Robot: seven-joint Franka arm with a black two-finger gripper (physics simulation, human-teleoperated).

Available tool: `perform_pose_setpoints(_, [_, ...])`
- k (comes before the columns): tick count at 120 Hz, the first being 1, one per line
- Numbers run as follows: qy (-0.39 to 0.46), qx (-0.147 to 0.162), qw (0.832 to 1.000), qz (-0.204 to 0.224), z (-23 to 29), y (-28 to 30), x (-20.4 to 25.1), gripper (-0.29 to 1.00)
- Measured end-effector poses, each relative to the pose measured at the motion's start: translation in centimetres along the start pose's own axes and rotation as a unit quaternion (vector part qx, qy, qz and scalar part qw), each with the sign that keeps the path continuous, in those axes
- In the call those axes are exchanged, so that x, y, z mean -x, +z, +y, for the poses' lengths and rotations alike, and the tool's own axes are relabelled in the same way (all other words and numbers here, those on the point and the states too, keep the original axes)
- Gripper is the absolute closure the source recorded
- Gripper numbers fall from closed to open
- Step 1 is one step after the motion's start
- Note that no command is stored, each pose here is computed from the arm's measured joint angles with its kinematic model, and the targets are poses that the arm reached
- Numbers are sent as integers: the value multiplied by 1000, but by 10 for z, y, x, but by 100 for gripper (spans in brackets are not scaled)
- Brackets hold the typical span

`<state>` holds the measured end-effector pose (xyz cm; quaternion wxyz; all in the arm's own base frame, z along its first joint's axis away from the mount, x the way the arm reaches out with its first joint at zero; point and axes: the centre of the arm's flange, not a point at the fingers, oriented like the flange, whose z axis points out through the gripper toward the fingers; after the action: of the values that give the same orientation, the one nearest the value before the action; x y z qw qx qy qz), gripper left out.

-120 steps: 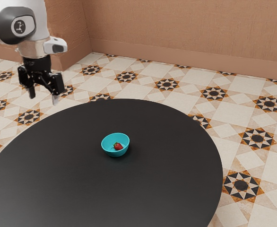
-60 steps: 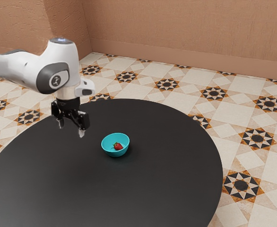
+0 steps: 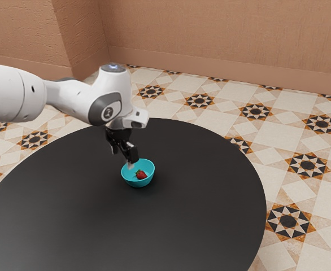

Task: Take strawberry from the bowl

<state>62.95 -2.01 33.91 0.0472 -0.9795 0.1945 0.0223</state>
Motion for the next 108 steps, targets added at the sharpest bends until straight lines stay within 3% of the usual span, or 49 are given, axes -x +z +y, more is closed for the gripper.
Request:
perform_pose_setpoints(30, [76,11,997,1,7,12,-5,0])
perform_pose_setpoints(64, [161,2,987,4,27,5,-9,26])
perform_pose_setpoints(108, [261,-13,965,6,21,21,-26,32])
